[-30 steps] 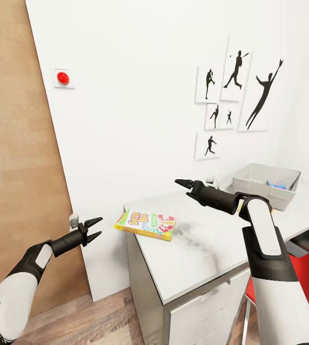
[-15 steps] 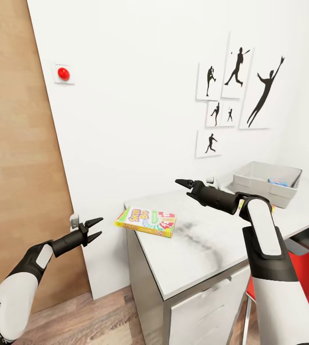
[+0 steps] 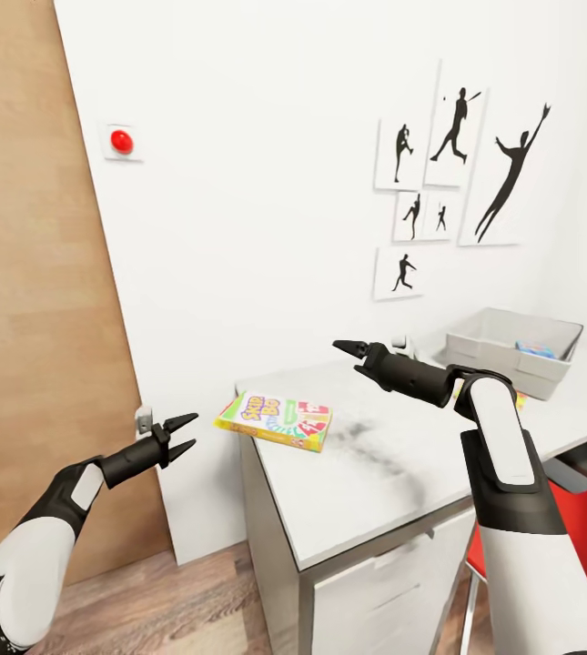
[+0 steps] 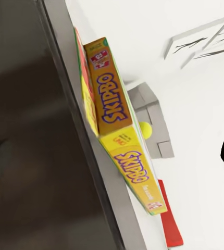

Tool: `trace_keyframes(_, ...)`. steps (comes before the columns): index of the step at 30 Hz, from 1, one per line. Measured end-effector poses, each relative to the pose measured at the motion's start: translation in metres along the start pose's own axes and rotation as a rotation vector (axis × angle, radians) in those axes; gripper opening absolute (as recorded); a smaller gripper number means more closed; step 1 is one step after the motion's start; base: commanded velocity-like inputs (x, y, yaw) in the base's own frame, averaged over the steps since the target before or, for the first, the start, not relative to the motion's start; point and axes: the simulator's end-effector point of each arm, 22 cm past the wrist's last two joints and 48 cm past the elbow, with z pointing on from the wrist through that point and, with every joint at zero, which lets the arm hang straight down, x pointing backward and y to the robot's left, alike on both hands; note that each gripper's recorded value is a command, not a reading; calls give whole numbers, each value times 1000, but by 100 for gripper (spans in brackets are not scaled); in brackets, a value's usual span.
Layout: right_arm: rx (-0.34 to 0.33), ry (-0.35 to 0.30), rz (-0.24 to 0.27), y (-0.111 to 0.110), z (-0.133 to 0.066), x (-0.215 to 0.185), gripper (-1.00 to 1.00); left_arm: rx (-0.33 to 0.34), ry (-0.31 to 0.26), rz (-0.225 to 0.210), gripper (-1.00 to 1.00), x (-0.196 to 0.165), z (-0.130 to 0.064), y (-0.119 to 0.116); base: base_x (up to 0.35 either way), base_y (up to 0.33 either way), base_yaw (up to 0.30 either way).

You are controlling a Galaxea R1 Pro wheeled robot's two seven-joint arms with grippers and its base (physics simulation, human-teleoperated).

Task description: Put all the toys in the child's room - the three board games (two on the bed and one on the table), the two jigsaw puzzles on the table, and the tennis ball on the table - inside the toy box on the table in the child's room.

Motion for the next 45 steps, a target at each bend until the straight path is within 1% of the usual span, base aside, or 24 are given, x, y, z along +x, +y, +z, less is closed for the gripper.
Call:
trace_keyframes(6,0,1,-1,0,0,0,100,1,0,0,100,0,0,0,0,-197,75)
trace_keyframes(16,0,1,-1,0,0,0,100,2,-1,1,100,0,0,0,0,-50,67)
trace_keyframes(23,0,1,-1,0,0,0,100,1,0,1,100,0,0,0,33,-160,9)
trace_keyframes(35,3,0,-1,-1,0,0,100,4,0,2,100,-1,0,-1,4,-15,0)
trace_keyframes(45,14,-4,4,-6,-1,0,100,2,-10,14,100,-8,-7,-1,0,0,0)
